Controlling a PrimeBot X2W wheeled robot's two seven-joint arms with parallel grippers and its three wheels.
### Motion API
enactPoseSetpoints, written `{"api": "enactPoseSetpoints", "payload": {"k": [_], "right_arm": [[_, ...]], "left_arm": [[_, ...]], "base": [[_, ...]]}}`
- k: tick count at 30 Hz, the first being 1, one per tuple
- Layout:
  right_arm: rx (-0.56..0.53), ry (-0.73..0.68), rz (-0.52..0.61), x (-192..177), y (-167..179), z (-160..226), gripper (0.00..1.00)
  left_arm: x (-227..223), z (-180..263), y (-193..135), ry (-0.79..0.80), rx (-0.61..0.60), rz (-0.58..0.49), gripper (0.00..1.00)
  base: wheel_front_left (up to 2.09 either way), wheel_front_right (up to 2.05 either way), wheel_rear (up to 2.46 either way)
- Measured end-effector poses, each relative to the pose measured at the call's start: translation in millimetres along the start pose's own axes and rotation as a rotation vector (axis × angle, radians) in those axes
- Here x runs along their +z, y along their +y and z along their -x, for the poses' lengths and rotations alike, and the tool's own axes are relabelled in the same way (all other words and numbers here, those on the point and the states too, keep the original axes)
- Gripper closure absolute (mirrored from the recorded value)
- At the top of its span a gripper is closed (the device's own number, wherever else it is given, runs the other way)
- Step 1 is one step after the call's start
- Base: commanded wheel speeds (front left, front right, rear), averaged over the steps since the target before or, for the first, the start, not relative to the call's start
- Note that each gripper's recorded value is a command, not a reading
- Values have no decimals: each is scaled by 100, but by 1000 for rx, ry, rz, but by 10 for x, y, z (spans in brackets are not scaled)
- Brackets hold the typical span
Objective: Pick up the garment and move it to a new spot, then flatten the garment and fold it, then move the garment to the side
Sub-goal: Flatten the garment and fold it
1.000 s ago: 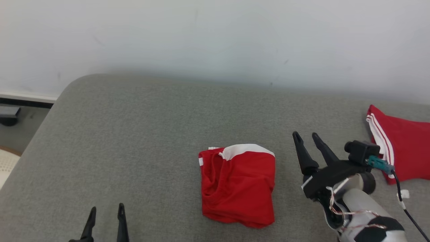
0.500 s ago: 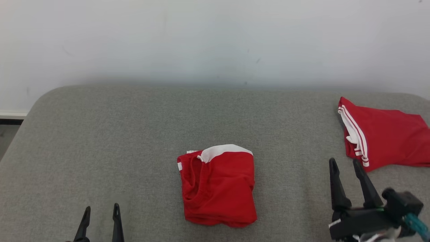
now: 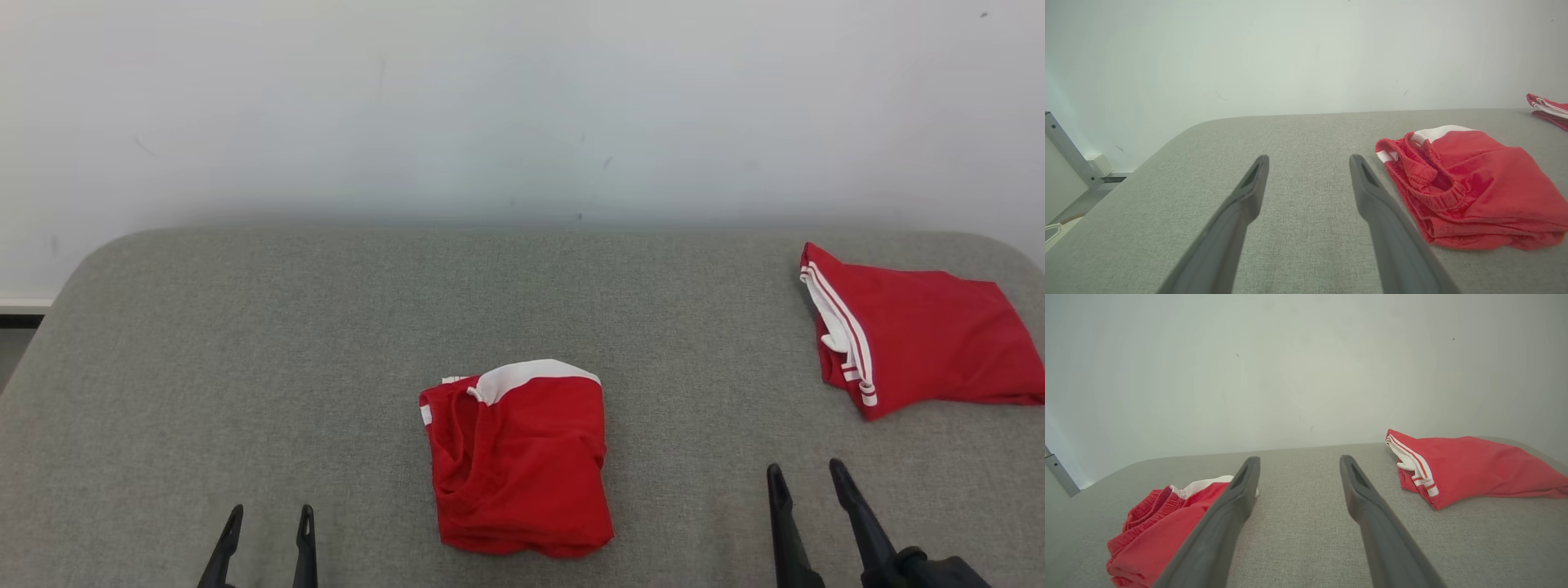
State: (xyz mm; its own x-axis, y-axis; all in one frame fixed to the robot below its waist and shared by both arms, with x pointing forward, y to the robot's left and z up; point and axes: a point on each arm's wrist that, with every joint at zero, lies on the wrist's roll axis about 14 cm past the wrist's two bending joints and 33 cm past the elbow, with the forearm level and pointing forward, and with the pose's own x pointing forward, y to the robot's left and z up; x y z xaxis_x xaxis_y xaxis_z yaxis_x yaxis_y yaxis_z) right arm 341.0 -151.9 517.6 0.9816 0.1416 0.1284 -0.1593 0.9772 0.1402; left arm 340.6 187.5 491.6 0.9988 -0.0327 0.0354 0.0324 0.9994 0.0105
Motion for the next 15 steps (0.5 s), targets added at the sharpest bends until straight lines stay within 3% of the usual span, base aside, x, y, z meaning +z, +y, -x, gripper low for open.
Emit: {"api": "enactPoseSetpoints", "payload": {"k": [15], "right_arm": [[-67, 26, -28, -90, -177, 80, 0]], "left_arm": [[51, 98, 98, -18, 20, 26, 0]], "base": [[0, 0, 0]]}}
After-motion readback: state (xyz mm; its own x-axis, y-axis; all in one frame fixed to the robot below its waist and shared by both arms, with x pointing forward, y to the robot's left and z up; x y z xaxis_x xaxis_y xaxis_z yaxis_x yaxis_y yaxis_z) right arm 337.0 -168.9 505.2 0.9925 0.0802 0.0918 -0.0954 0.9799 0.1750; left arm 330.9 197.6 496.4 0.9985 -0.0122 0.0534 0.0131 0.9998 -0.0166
